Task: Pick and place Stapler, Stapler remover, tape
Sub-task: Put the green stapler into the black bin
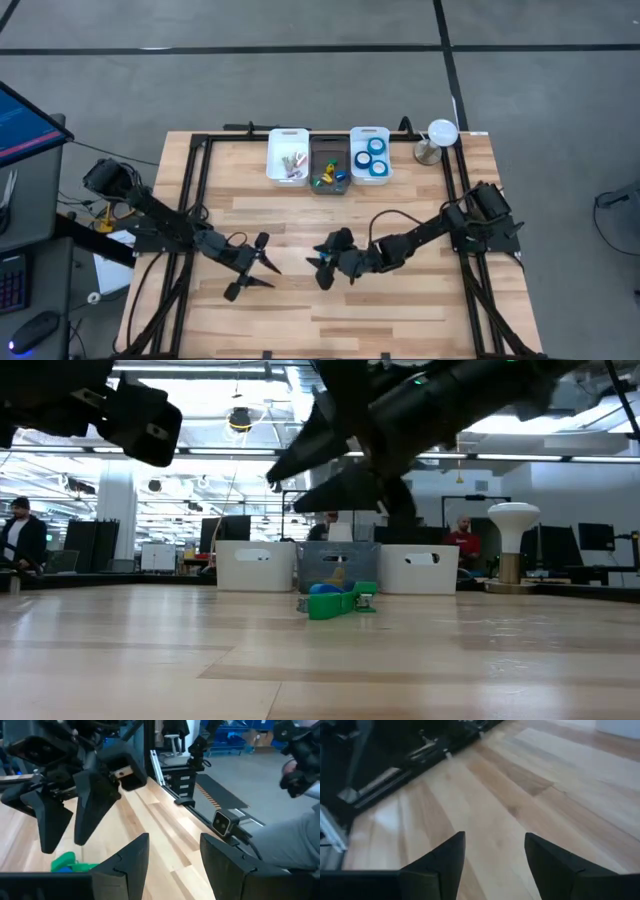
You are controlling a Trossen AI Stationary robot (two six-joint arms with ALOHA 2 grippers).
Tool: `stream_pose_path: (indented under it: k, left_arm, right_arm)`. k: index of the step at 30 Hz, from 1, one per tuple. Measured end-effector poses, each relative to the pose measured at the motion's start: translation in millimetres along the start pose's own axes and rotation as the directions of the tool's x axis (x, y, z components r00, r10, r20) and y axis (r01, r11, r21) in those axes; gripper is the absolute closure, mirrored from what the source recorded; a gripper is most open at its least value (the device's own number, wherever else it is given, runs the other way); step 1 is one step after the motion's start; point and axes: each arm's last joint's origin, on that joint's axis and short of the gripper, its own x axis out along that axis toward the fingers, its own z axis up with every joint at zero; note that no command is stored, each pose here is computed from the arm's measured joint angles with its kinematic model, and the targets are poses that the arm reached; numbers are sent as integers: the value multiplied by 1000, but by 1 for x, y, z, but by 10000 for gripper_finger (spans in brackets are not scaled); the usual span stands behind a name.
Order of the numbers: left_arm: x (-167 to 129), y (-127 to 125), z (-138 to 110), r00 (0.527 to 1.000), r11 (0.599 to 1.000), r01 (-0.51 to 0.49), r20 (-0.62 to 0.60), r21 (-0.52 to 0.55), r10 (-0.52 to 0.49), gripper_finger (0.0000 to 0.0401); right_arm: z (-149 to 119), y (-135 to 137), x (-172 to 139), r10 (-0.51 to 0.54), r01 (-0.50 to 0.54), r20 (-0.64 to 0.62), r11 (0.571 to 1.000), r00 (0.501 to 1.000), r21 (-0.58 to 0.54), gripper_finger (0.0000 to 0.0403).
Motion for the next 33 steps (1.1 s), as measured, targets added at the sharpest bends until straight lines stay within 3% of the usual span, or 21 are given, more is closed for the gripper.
stream_pose_path:
  k: [7, 13, 18, 26, 33]
  left_arm:
    - [-1, -6, -1, 1000, 999, 27, -7, -28, -27, 233]
    - [-1, -9, -1, 999, 999, 43, -8, -25, -44, 233]
    - [-1, -6, -1, 1000, 1000, 27, -9, 14, -27, 233]
    - [1, 15, 0, 995, 995, -98, -4, 22, 98, 233]
    - [-1, 41, 0, 976, 976, -218, -5, 23, 218, 233]
  right_arm:
    - [13, 9, 8, 98, -98, -43, 995, 994, -12, 195]
    - [4, 26, -2, -47, 50, 27, 994, 999, -102, 208]
    - [-8, 34, -16, -186, 205, 126, 965, 974, -162, 229]
    - [-16, 35, -21, -206, 216, 94, 971, 974, -106, 247]
    - [-18, 33, -21, -208, 211, 63, 977, 976, -34, 232]
